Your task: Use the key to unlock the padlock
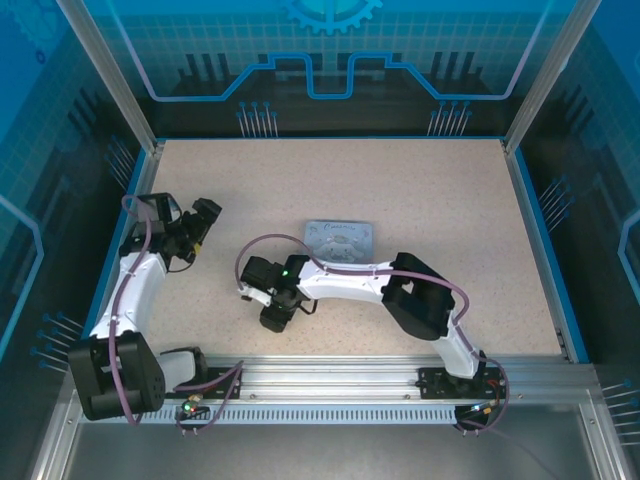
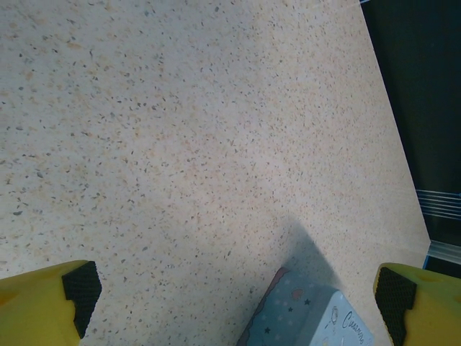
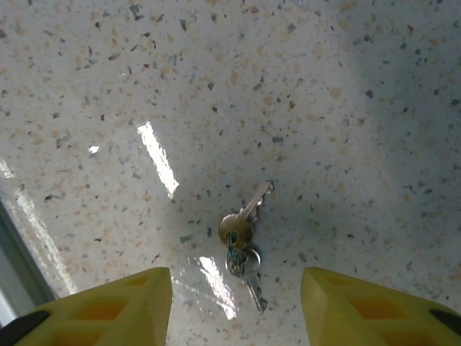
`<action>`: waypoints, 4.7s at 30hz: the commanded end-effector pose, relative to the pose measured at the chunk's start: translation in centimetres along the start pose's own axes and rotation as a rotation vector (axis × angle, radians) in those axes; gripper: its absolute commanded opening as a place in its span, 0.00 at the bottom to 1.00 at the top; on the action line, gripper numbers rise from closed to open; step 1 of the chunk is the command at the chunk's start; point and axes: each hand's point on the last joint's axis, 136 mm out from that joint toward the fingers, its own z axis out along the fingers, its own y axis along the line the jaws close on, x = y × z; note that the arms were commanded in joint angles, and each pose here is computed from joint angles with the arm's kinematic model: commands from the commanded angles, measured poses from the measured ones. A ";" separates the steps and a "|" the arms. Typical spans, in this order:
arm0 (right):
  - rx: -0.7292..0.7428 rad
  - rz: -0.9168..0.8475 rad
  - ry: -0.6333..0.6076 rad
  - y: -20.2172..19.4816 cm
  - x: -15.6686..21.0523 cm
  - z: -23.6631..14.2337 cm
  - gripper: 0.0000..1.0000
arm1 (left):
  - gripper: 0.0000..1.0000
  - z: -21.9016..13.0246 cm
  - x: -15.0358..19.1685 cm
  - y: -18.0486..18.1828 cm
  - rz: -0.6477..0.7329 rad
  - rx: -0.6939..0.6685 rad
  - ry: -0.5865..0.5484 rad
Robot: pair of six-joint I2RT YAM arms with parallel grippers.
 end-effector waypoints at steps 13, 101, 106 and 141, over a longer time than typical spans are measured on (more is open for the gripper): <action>-0.036 -0.026 0.073 1.0 0.6 1.9 0.41 | 0.99 0.9 -0.7 0.9 -0.071 0.039 0.028; -0.088 0.616 -0.441 -13.6 2.3 -14.3 0.00 | 0.67 3.9 21.2 -9.0 0.009 0.389 0.430; -0.112 0.640 -0.462 -13.8 2.5 -14.6 0.00 | 0.60 4.3 22.1 -10.2 0.014 0.410 0.433; -0.145 0.684 -0.508 -14.2 3.2 -15.0 0.00 | 0.30 4.8 23.7 -11.9 0.035 0.421 0.430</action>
